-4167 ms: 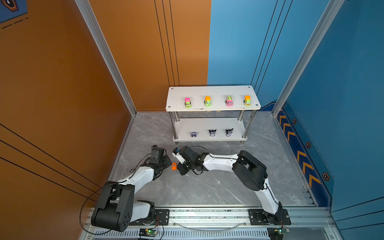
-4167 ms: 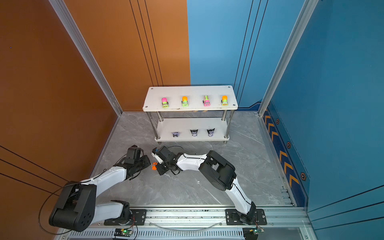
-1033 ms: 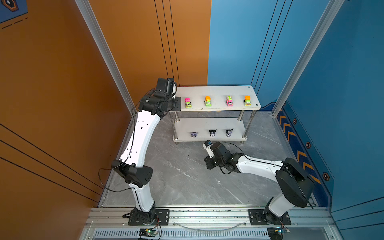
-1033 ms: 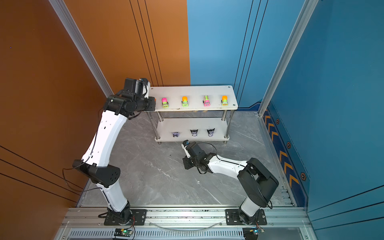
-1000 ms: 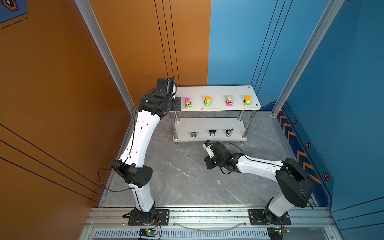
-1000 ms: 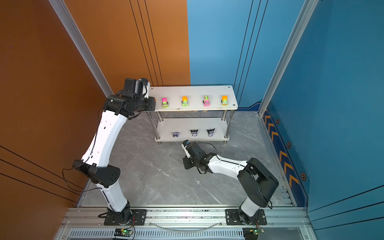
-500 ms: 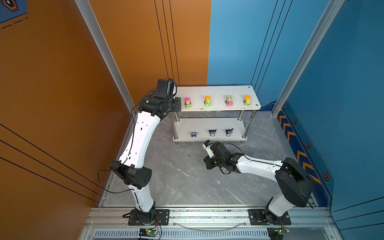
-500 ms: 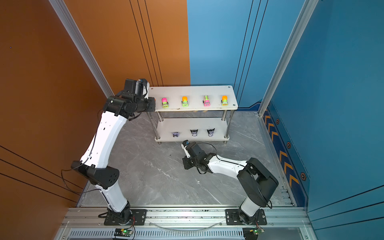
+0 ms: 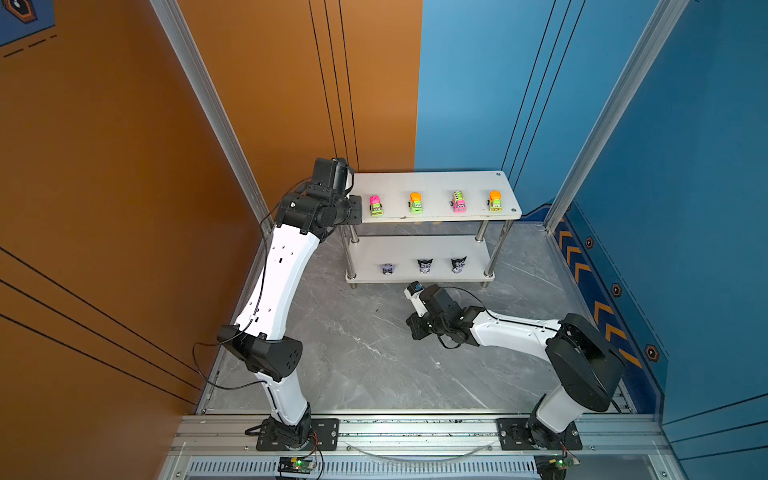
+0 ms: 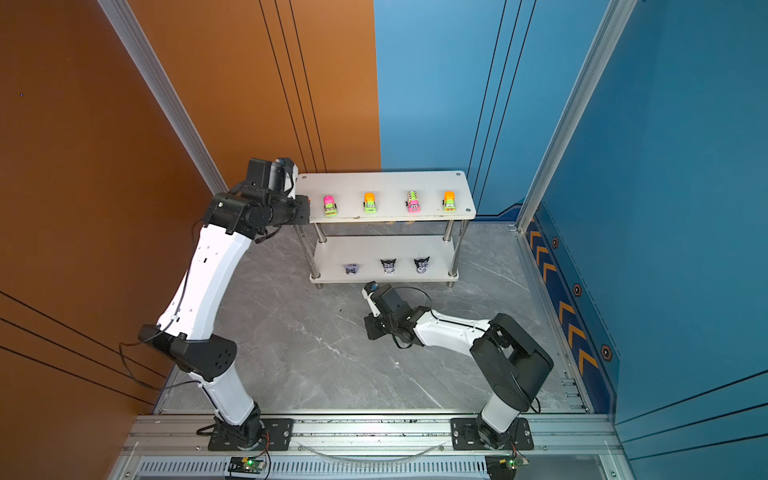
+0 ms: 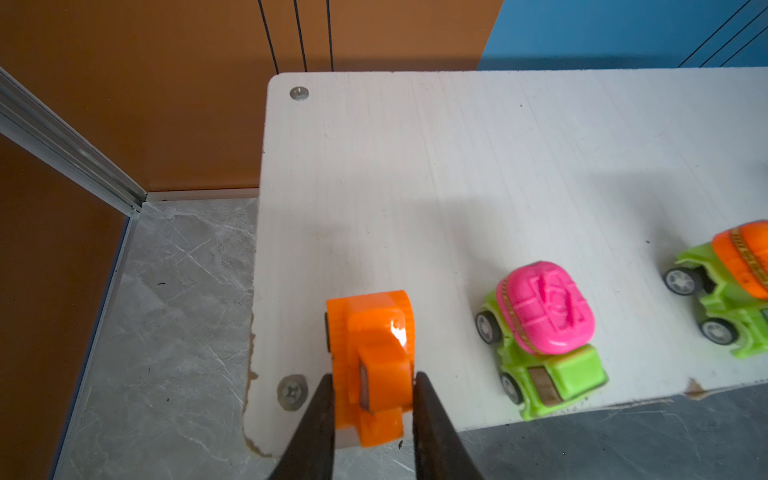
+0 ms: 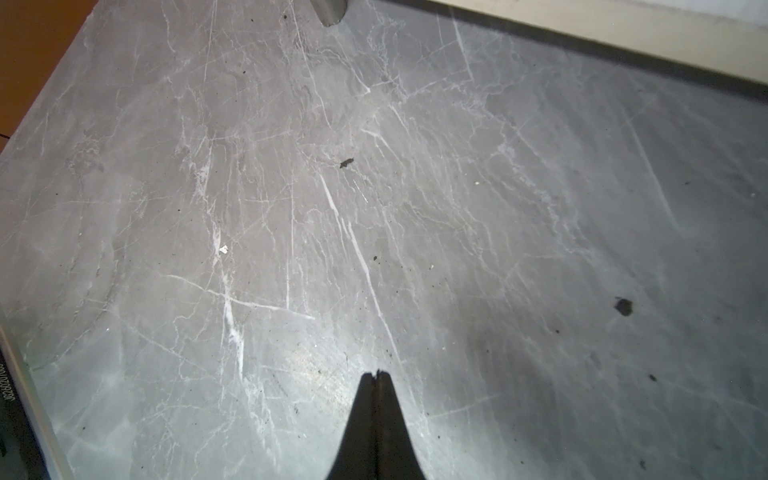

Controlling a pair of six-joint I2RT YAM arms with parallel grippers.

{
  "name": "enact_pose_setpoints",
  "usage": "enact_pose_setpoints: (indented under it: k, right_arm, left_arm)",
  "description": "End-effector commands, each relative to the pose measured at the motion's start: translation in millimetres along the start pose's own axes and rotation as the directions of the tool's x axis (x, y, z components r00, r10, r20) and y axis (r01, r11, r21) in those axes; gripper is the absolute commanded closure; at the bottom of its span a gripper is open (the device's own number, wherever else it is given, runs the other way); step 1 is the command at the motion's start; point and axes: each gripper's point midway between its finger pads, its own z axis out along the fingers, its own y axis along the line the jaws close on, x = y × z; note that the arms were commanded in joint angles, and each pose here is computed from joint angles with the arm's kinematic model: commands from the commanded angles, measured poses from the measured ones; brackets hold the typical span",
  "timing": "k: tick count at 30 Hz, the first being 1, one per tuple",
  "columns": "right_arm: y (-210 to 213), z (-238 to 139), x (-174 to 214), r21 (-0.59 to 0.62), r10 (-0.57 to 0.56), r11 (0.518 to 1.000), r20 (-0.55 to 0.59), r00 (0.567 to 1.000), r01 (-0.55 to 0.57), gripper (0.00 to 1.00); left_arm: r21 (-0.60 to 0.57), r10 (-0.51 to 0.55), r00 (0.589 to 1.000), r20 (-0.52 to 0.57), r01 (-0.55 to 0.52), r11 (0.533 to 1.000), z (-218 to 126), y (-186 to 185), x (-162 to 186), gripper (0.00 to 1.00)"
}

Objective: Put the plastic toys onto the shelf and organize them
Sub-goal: 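Lower the orange car beside the pink car and open the left gripper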

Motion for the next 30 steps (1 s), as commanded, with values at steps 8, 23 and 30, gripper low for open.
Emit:
enact_pose_setpoints:
  k: [8, 23, 30]
  right_arm:
    - [-2, 6, 8, 0.000, 0.021, 1.000, -0.022, 1.000, -0.021, 1.00]
    - [-3, 6, 8, 0.001, 0.024, 1.000, -0.023, 0.999, -0.024, 1.00]
    - [-2, 7, 9, -0.003, 0.026, 1.000, -0.027, 0.999, -0.026, 1.00]
  left_arm:
    - [-0.011, -0.008, 0.999, -0.042, 0.007, 1.000, 6, 7, 10, 0.67]
    - [-0.016, -0.014, 0.999, -0.040, 0.013, 1.000, 6, 6, 9, 0.60]
    - [-0.019, -0.016, 1.000, 0.004, 0.016, 1.000, -7, 7, -2, 0.45]
